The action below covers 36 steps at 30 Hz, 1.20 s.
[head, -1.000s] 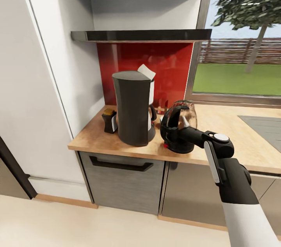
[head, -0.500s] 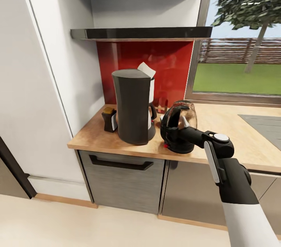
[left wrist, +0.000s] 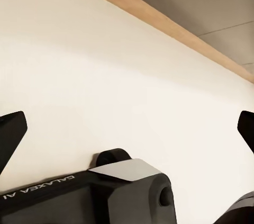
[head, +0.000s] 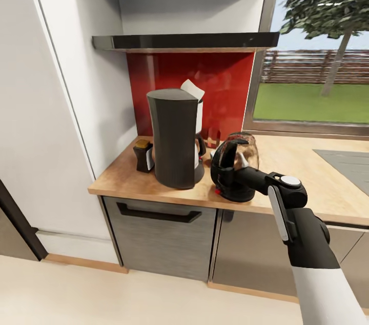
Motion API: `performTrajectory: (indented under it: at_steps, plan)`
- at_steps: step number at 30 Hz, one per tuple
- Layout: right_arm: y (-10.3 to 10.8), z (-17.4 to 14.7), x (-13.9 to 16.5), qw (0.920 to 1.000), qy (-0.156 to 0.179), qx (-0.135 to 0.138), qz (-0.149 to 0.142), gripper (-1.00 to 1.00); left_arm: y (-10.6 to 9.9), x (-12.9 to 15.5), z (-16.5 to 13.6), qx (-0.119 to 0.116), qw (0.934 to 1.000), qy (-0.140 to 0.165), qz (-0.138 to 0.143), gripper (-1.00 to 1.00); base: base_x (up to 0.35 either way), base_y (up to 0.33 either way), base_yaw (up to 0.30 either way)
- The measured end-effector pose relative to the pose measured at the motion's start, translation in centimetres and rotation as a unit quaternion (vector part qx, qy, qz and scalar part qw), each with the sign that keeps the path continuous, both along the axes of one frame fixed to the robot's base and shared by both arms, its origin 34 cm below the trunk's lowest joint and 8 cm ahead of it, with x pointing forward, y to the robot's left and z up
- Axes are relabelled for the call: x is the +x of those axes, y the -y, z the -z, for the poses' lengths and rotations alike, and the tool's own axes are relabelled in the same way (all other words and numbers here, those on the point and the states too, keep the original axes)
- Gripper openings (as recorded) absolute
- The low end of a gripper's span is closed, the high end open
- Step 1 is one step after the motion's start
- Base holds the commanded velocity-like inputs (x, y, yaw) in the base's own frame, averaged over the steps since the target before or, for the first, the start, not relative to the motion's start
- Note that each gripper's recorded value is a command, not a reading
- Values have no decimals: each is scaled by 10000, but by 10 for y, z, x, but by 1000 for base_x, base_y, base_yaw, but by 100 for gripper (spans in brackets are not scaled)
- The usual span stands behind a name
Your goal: Set up a coffee station on the kitchen countertop: keep the coffee maker on the countertop, move the bottle of coffee from the kitchen shelf to the counter next to the coffee maker, place a paper coffee filter on top of the coffee maker, put the saucer next to the coffee maker with the coffee cup on the saucer, and place the electric kettle next to the coffee maker.
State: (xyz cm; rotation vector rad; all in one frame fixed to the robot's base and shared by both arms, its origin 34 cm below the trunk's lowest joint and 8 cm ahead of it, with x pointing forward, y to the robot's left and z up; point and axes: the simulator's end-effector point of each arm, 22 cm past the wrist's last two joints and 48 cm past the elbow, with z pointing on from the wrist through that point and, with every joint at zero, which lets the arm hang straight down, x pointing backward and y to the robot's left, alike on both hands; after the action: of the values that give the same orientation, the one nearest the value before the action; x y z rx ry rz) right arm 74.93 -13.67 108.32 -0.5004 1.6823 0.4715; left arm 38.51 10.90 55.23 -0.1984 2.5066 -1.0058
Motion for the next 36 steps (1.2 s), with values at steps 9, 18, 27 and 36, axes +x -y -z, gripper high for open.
performTrajectory:
  at_steps: [9,18,27,36]
  plan:
    - [0,0,0,10000,6,-3,0,-100,0,0,0,-2,10000,1,0,100,0,0,0]
    - [0,0,0,10000,6,-3,1,-100,-1,0,0,3,10000,0,-1,100,47,0,0]
    - [0,0,0,10000,6,-3,2,-100,-1,0,0,6,10000,-2,-3,100,3,0,0]
    - [1,0,0,10000,6,-6,7,-100,-1,0,0,1,10000,1,0,100,0,0,0]
